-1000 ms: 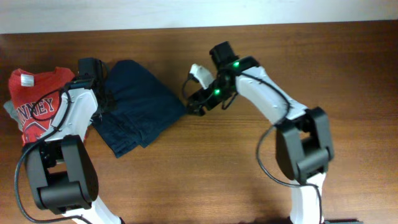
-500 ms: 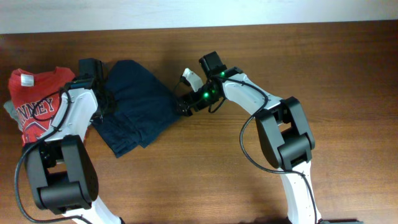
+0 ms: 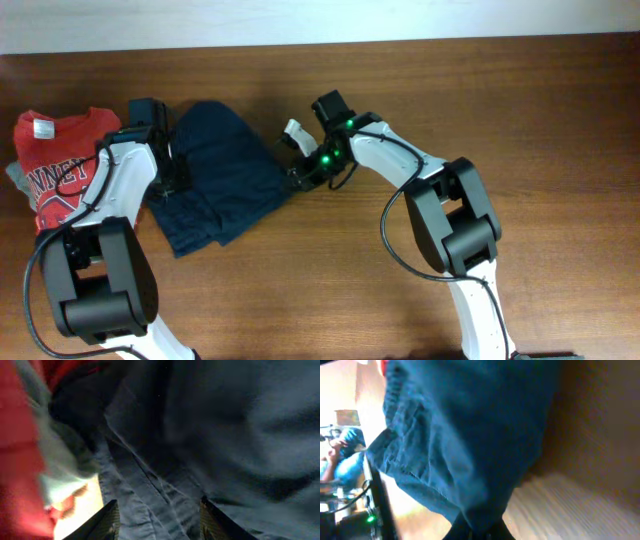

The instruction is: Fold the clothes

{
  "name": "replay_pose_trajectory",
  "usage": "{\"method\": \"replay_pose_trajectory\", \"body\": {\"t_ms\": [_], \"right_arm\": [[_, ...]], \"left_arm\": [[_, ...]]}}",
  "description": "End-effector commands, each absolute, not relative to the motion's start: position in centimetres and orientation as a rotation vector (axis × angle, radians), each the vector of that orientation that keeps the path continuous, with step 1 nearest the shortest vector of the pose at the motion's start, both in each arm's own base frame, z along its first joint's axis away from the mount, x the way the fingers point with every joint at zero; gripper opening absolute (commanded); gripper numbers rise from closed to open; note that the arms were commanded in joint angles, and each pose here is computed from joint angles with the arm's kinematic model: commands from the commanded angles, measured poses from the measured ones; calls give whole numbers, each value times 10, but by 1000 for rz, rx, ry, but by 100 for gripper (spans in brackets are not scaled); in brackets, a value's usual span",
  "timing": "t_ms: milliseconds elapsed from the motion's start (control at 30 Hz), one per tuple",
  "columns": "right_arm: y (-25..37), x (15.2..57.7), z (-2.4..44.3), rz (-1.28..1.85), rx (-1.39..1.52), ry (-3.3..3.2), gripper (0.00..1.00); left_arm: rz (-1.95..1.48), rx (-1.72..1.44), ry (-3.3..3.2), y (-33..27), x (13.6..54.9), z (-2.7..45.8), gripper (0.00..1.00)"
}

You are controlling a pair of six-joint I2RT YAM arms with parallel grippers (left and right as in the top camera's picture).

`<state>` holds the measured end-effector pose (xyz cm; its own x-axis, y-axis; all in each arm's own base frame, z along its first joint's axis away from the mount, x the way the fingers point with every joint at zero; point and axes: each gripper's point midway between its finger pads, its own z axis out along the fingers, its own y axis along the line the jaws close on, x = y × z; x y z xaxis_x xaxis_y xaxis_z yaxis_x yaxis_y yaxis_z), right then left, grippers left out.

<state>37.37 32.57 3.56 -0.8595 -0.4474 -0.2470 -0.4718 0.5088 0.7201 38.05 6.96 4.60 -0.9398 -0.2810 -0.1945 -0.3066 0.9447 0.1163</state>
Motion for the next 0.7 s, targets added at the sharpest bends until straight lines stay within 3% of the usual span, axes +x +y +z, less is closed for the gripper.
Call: {"method": "replay_pose_trajectory", "body": {"t_ms": [0, 100, 300, 667], "right_arm": [[270, 389, 20, 1198, -625, 2867, 4], [208, 378, 6, 1019, -479, 3088, 4], [162, 363, 2, 900, -421, 3234, 4], [131, 368, 43, 793, -412, 3188, 6]], "left_arm": [[41, -435, 2953, 51, 377, 47, 54], [-209, -423, 2986, 22, 372, 47, 56], [-658, -308, 2982, -32, 365, 60, 56], [-805, -21, 2943, -91, 366, 69, 60]]}}
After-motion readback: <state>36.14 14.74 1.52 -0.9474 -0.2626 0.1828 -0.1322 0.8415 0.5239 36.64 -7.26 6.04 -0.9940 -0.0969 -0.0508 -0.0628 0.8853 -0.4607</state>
